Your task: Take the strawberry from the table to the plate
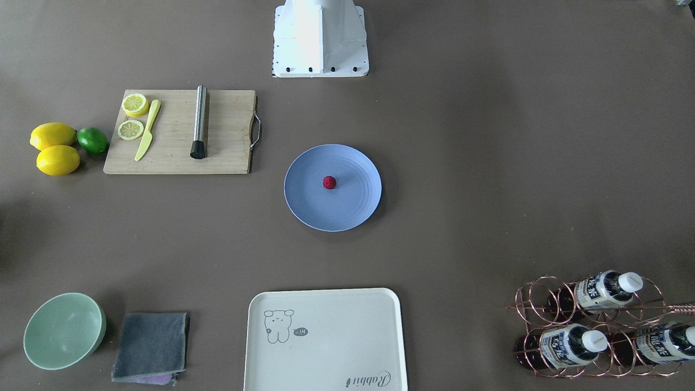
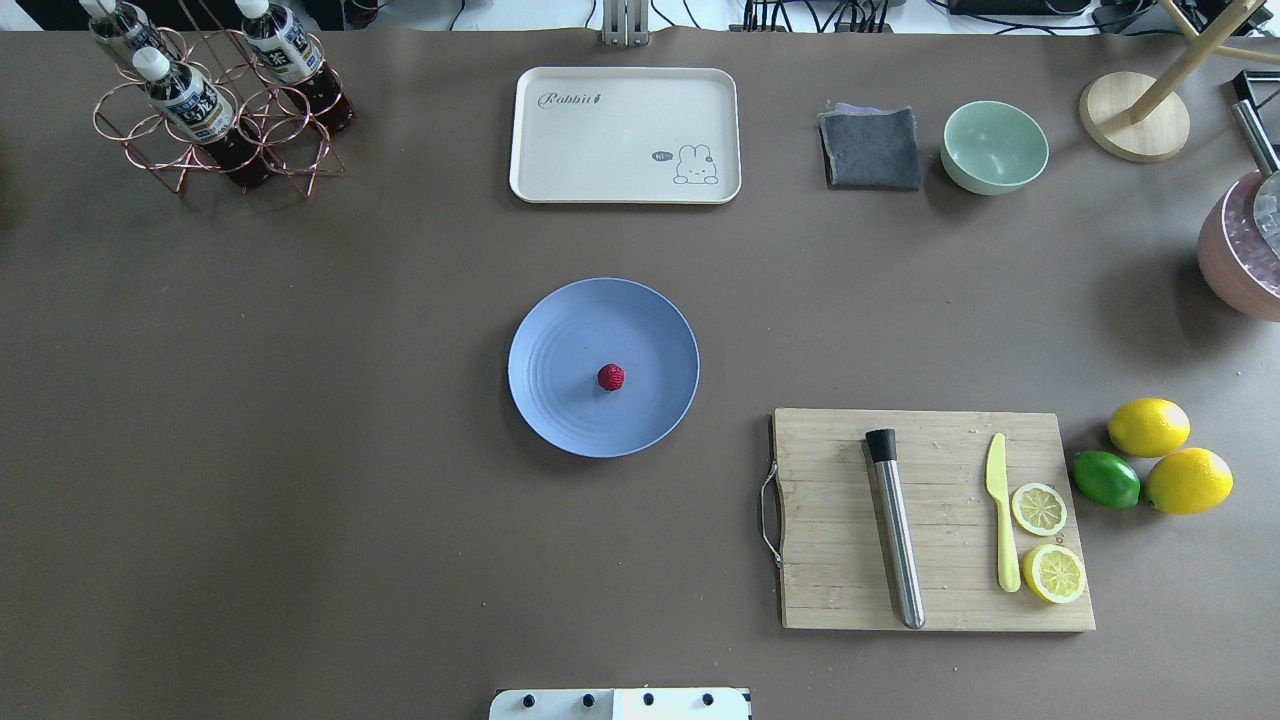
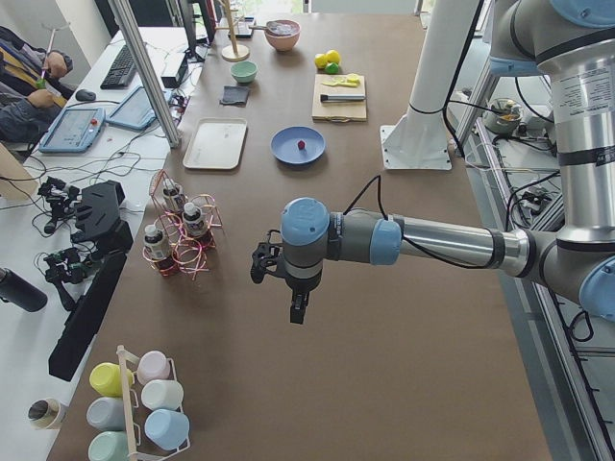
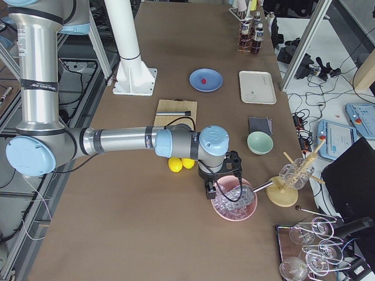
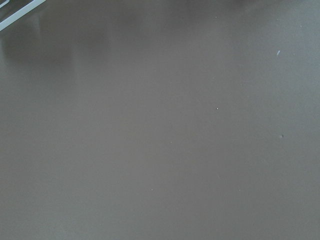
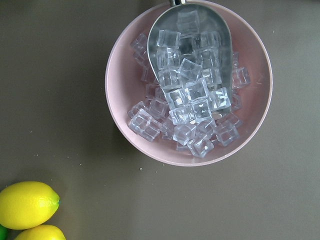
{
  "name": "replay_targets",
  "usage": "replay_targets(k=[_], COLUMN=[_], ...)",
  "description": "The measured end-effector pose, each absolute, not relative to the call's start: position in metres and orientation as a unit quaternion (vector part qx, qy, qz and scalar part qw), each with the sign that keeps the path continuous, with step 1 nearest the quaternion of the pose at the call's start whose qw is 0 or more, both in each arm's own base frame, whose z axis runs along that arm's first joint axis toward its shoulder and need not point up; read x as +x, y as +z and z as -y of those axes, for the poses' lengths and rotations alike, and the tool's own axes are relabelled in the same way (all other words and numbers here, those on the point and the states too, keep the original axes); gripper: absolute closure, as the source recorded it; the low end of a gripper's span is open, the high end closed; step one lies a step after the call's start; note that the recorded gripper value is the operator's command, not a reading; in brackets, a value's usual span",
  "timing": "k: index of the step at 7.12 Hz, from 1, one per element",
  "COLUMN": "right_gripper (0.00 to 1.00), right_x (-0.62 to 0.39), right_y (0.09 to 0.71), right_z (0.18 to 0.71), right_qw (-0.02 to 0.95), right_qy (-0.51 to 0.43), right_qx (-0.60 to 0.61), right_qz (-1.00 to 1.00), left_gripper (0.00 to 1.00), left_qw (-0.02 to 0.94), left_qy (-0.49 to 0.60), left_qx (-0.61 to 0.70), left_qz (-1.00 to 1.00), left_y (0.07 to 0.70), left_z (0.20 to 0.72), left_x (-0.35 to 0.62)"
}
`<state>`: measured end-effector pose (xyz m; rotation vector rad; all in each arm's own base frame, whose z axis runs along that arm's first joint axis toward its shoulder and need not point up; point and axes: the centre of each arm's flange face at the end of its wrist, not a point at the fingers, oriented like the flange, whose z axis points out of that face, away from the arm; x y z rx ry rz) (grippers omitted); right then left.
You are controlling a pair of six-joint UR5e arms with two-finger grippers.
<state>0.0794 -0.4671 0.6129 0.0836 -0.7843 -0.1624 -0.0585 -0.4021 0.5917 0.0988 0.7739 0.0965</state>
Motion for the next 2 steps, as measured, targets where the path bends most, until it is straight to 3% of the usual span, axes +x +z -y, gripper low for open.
replay_targets(k=[2], right_gripper=[0.0], right_x=[0.0773], right_y=[0.6139], right_z=[0.4682], right_qw=[0.922], right_qy=[-0.082], right_qx=[0.039], right_qz=[0.378], left_gripper=[0.03], left_qw=[0.933], left_qy=[0.046], left_qx=[0.048], left_qz=[-0.354], left_y=[0.5958], left_z=[0.4023], left_x=[-0.0626])
